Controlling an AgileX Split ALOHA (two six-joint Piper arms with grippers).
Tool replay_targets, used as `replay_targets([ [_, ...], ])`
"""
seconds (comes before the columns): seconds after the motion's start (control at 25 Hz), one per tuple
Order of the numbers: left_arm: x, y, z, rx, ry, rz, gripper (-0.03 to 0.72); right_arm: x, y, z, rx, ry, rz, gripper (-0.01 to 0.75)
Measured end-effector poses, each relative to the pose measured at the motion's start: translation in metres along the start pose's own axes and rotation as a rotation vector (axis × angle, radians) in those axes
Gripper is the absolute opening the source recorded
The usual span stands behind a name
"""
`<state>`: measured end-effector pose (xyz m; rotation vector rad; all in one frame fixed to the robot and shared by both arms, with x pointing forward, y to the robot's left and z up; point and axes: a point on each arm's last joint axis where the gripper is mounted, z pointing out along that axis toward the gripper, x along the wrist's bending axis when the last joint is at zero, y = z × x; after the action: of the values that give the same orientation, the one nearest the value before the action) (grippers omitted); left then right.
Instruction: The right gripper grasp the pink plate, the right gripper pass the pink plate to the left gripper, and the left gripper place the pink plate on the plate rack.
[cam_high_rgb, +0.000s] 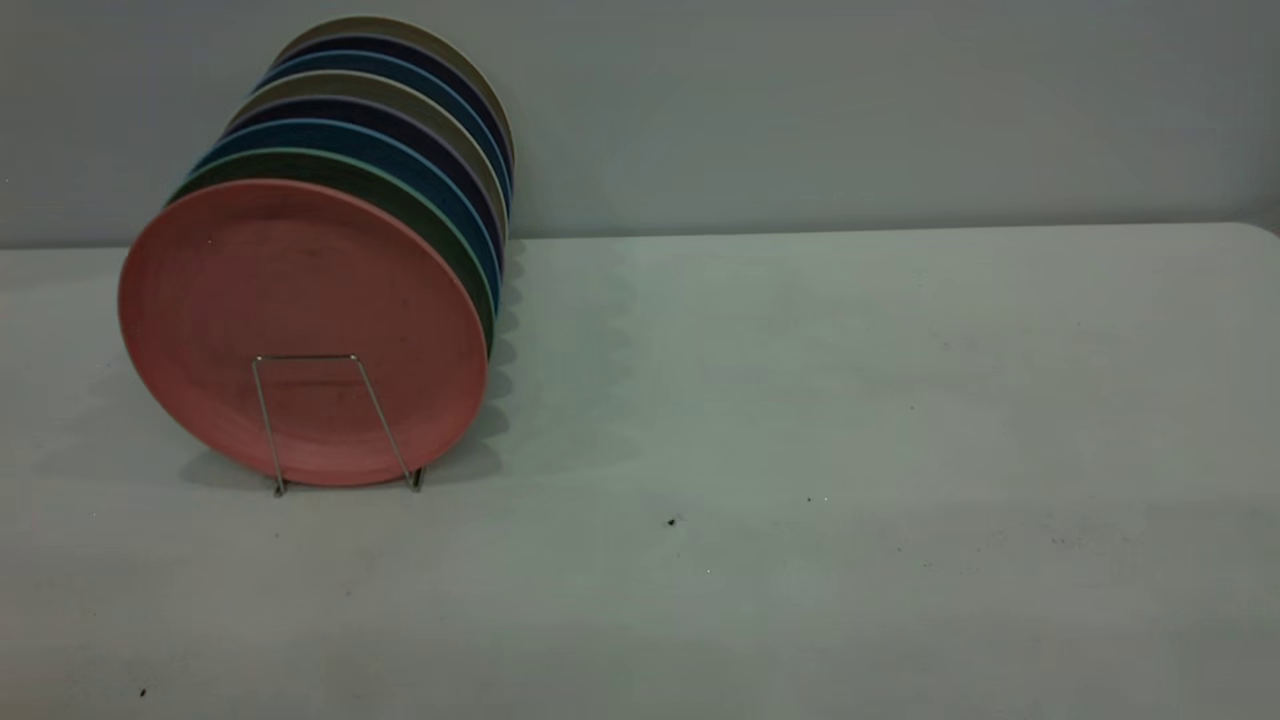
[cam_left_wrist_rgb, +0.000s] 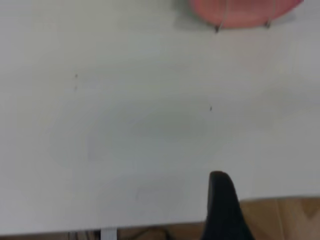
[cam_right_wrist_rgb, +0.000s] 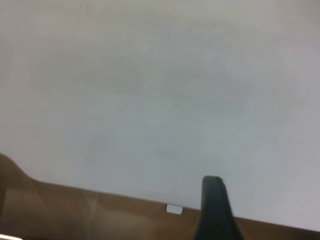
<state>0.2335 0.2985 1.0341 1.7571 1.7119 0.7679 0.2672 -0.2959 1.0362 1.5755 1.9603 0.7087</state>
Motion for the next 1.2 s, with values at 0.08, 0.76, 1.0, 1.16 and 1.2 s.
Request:
replay_targets([
  [0.08, -0.0004, -0.0031, -0.0028, -0.026, -0.001, 0.000, 0.513, 0.0001, -0.0002, -0.0002, -0.002, 0.001, 0.000, 0.531],
  [0.76, 0.0000, -0.0079, -0.0065, -0.062, -0.040, 0.043, 0.462, 0.0007, 0.0001, -0.0002, -0.005, 0.008, 0.004, 0.531],
  [1.0, 0.0001, -0.0081, -0.0067, -0.064, -0.043, 0.045, 0.428, 0.0007, 0.0002, -0.0002, -0.006, 0.008, 0.004, 0.531],
  [1.16, 0.0001, -0.0081, -0.0067, -0.064, -0.043, 0.046, 0.423, 0.0007, 0.0001, -0.0004, -0.007, 0.008, 0.004, 0.531],
  [1.2, 0.0001, -0.0081, -0.0067, -0.064, -0.043, 0.046, 0.423, 0.0007, -0.0003, -0.0010, -0.012, 0.006, 0.005, 0.531],
])
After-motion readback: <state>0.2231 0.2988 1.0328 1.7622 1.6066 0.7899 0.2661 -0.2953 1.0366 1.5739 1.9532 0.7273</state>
